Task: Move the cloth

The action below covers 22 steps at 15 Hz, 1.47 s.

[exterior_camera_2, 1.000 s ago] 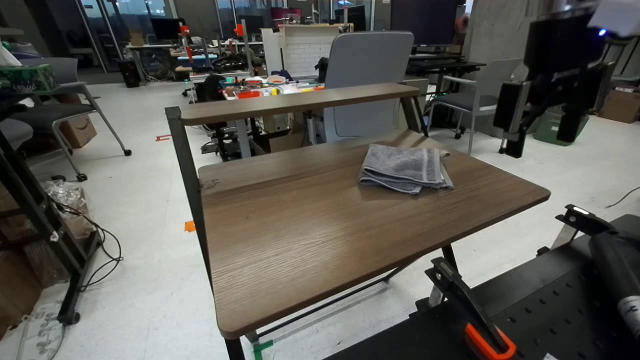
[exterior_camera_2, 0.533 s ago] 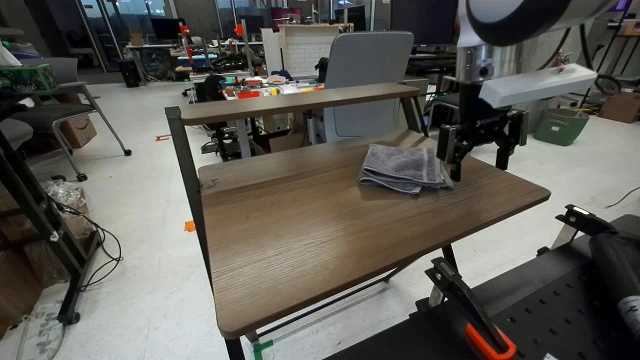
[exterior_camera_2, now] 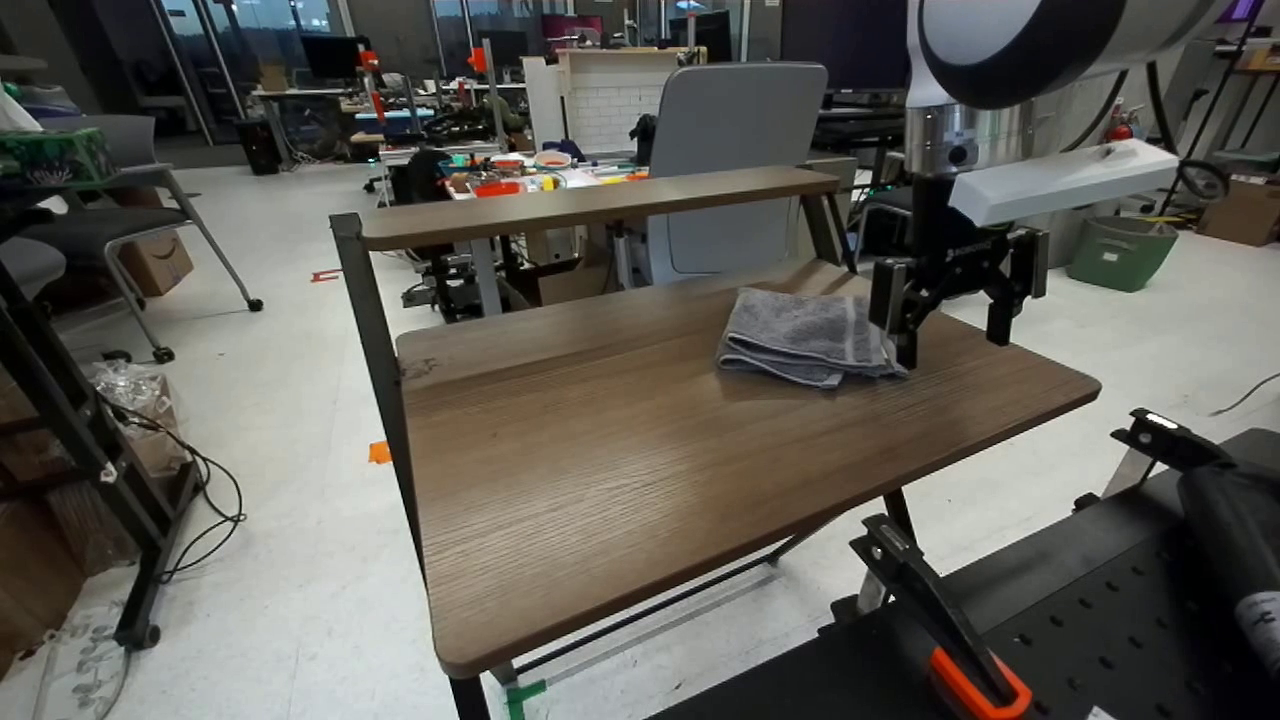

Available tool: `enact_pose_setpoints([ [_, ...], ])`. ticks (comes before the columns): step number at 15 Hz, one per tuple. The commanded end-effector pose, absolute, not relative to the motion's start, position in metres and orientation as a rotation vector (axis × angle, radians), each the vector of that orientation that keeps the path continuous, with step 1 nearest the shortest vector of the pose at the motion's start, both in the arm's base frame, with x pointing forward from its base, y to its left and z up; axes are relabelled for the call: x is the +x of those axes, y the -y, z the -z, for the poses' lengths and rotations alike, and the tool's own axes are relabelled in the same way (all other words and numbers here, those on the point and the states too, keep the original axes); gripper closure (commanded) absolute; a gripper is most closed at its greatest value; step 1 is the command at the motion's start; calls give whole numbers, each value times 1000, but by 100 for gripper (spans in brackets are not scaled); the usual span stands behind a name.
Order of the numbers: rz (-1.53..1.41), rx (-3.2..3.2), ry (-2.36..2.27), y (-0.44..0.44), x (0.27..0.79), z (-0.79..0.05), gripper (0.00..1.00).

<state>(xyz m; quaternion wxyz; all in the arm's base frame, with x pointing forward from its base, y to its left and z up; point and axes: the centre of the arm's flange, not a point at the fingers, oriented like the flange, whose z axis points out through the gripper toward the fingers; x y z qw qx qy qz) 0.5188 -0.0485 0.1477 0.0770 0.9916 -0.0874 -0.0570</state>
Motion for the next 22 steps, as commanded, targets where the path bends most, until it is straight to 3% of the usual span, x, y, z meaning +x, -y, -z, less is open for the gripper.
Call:
enact_pose_setpoints([
  [1, 171, 2971, 262, 49, 519, -148, 0],
  [22, 171, 2971, 262, 49, 519, -148, 0],
])
